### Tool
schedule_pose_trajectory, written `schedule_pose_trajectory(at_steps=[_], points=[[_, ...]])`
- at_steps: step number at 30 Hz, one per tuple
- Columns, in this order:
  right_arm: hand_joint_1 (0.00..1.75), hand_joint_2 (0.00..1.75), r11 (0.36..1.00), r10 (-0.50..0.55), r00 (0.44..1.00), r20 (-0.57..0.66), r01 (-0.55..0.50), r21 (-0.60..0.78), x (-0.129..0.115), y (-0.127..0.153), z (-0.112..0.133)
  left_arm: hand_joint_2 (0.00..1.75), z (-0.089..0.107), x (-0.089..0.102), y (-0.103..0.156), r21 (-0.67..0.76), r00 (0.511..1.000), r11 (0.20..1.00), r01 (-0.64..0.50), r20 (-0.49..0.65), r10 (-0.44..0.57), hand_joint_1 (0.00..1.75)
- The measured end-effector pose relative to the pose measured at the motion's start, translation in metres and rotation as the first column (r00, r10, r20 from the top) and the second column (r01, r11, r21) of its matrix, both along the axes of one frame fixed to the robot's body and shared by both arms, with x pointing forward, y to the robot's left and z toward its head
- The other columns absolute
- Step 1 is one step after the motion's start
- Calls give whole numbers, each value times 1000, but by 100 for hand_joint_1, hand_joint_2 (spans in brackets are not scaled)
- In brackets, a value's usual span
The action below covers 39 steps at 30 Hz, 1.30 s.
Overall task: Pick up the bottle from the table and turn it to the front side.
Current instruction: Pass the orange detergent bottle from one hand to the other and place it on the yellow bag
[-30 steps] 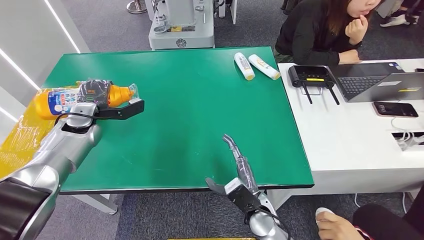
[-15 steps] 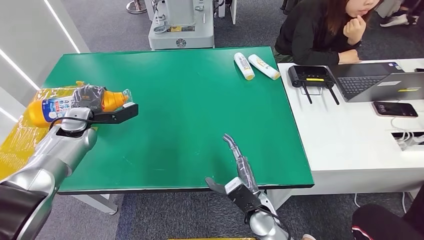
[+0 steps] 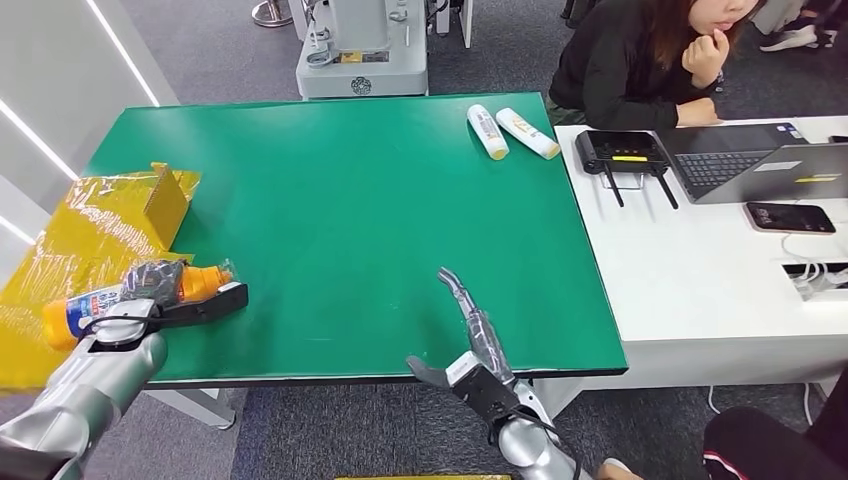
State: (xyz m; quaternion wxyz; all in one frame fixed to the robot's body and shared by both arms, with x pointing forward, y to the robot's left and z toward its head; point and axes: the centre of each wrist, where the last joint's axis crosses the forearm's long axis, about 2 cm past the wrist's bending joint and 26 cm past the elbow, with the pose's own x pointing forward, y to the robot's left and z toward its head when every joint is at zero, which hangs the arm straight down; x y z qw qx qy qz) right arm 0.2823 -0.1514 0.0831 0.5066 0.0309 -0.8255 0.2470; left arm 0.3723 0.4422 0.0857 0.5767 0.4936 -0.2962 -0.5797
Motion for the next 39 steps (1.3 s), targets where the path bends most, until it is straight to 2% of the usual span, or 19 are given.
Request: schedule_pose_trajectory(at_steps=[9, 15, 16, 19, 20, 28, 39], points=[[0, 175, 999, 32, 999, 1, -32, -17, 5, 2, -1, 175, -3, -7, 11, -6, 1000, 1000, -30, 7, 30, 175], [0, 175, 998, 50, 999, 4, -50, -24, 5, 4, -2, 175, -6, -11, 13, 18, 1000, 1000, 18, 22, -19, 175], [0, 175, 998, 53, 999, 5, -52, -25, 5, 4, -3, 175, -7, -12, 13, 24, 999, 999, 38, 31, -38, 160], [0, 175, 998, 60, 998, 7, -59, -26, 4, 5, -3, 175, -9, -15, 12, 38, 991, 993, 113, 70, -116, 29], [0, 175, 998, 63, 998, 7, -62, -27, 4, 5, -3, 175, -10, -16, 11, 42, 986, 989, 140, 85, -143, 0], [0, 175, 996, 84, 996, 1, -84, -26, 2, 9, -5, 175, -8, -11, -4, 113, 923, 952, 285, 235, -304, 0], [0, 175, 995, 87, 996, -11, -88, -41, -3, 6, -10, 175, -11, -6, -29, 103, 890, 940, 326, 300, -342, 0]])
